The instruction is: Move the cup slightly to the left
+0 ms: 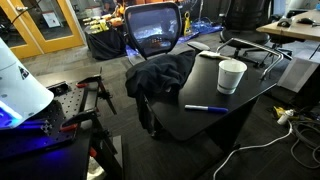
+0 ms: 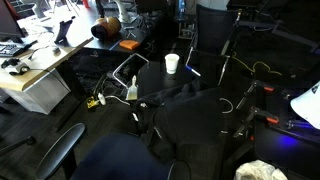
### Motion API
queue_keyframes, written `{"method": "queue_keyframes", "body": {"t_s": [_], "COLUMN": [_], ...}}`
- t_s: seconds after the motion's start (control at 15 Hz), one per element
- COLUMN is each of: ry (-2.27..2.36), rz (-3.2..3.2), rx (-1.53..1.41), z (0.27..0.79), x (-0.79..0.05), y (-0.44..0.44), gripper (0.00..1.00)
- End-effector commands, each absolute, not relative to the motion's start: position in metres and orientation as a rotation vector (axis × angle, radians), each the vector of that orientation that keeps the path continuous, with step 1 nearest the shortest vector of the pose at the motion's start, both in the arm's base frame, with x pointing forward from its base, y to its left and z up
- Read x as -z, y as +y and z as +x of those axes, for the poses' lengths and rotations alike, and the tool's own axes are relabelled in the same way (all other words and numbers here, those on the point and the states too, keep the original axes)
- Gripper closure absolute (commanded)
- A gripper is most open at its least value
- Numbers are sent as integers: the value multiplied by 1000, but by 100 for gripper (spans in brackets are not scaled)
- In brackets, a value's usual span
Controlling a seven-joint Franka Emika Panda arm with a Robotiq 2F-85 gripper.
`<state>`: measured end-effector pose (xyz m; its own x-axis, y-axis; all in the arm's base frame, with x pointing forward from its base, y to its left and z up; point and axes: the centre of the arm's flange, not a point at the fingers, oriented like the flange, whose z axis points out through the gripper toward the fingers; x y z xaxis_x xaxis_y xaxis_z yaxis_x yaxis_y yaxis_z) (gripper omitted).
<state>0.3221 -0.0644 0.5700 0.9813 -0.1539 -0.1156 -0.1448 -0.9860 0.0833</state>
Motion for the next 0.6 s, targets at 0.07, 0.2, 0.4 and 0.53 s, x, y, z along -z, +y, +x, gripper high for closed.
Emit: {"method": "queue_keyframes", "body": {"t_s": [0.07,0.2,0.4,0.53], "ry": [-207,-176,-124,-86], "rz": [3037,3058,3061,3057], "rx": [68,-21,-175,-237], "z": [387,416,457,480], "x": [-544,-527,-500,-481], "y": [-68,-71,-70,-66], "gripper": [0,0,0,0]}}
